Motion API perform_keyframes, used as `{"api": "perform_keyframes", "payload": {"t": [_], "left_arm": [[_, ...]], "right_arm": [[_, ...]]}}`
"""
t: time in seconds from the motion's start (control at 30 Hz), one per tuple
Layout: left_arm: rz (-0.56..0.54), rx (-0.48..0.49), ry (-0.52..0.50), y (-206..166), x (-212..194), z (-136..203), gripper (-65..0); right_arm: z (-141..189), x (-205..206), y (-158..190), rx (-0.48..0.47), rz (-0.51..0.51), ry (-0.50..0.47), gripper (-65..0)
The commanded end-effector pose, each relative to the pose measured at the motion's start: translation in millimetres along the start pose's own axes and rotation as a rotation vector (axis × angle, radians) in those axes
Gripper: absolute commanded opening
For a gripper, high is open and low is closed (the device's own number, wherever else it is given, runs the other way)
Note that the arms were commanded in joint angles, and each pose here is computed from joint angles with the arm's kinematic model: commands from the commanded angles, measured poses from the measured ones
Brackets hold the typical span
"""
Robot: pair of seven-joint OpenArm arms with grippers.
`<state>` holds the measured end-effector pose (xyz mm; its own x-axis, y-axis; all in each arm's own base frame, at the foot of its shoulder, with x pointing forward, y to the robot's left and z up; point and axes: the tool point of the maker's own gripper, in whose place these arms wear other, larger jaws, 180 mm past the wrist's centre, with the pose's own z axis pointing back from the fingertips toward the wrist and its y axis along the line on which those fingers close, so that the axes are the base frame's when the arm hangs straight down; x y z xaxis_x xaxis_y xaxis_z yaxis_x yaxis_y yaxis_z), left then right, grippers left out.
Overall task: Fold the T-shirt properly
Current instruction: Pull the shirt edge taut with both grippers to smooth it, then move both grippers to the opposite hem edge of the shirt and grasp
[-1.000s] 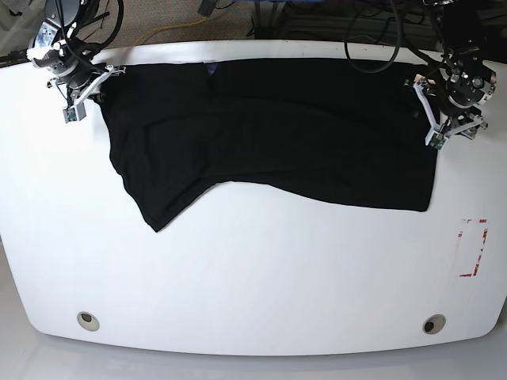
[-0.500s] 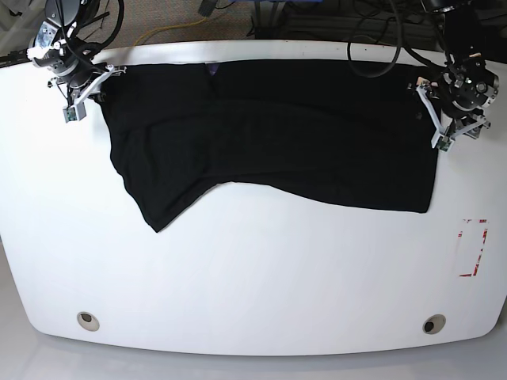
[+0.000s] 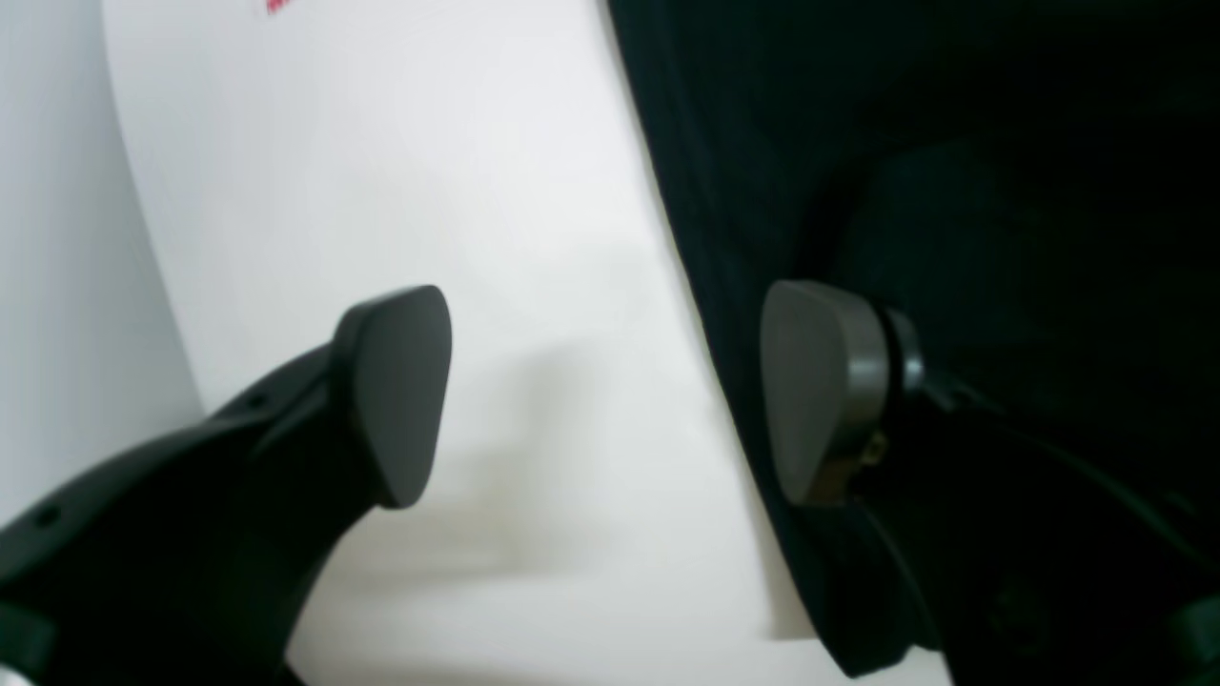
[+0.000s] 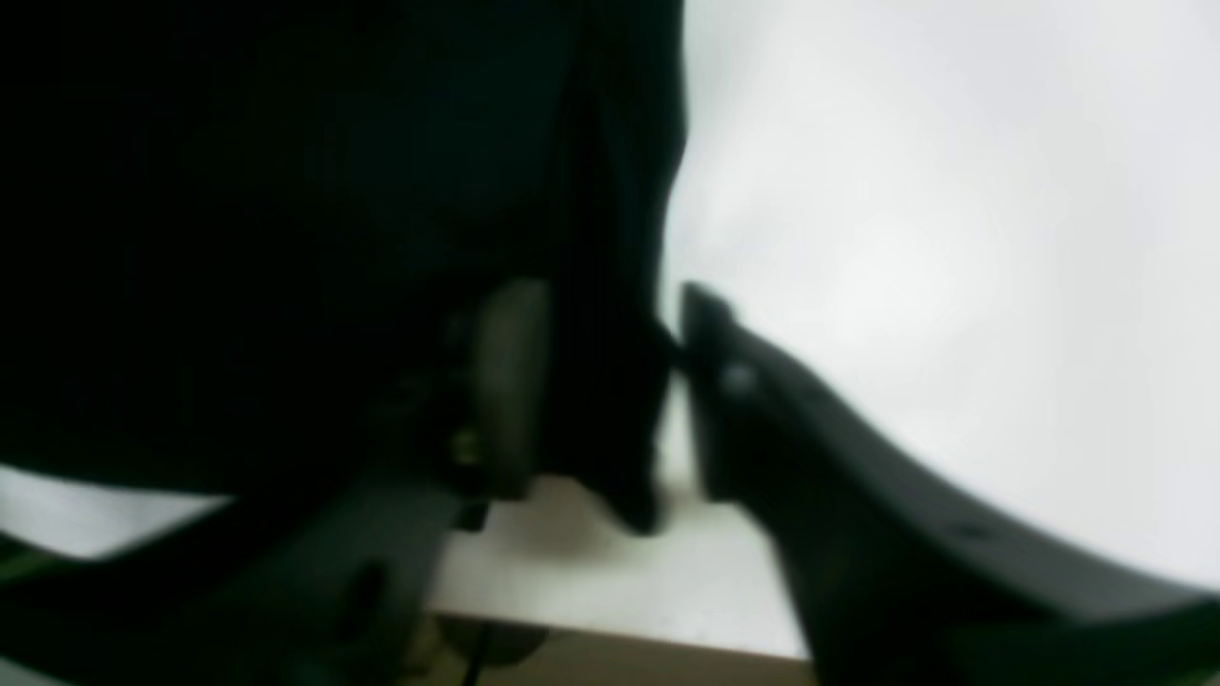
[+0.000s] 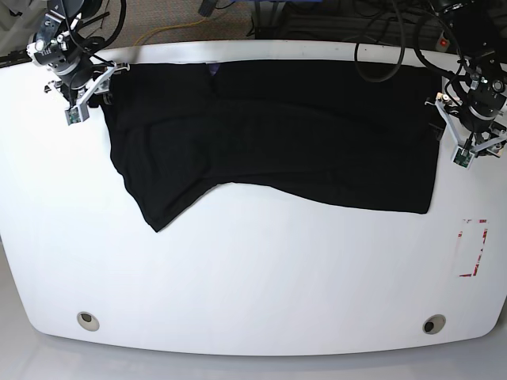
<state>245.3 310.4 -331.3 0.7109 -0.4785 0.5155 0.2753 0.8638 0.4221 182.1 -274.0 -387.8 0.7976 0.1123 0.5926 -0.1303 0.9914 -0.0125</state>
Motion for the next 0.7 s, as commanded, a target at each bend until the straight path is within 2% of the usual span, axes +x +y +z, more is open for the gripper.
{"api": "perform_keyframes", "payload": {"t": [0.0, 0.07, 0.17, 0.47, 0.67], "left_arm": [[-0.013, 0.027, -0.048, 6, 15, 8, -17.4], [0.009, 0.014, -0.058, -2, 16, 7, -17.4], [0.028, 0.005, -0.071, -7, 20, 5, -17.4], [0.063, 0.011, -0.127, -7, 43, 0, -17.4], [0.055, -0.013, -0.15, -16, 55, -3, -17.2]], "right_arm": [[7, 18, 1, -0.011, 0.015, -0.065, -31.1], [11, 25, -1, -0.025, 0.02, -0.086, -23.9], [11, 28, -1, -0.026, 0.021, -0.093, -19.2], [4, 75, -6, -0.036, 0.03, -0.201, -19.0], [-15, 111, 1, 0.019, 0.068, -0.242, -19.0]]}}
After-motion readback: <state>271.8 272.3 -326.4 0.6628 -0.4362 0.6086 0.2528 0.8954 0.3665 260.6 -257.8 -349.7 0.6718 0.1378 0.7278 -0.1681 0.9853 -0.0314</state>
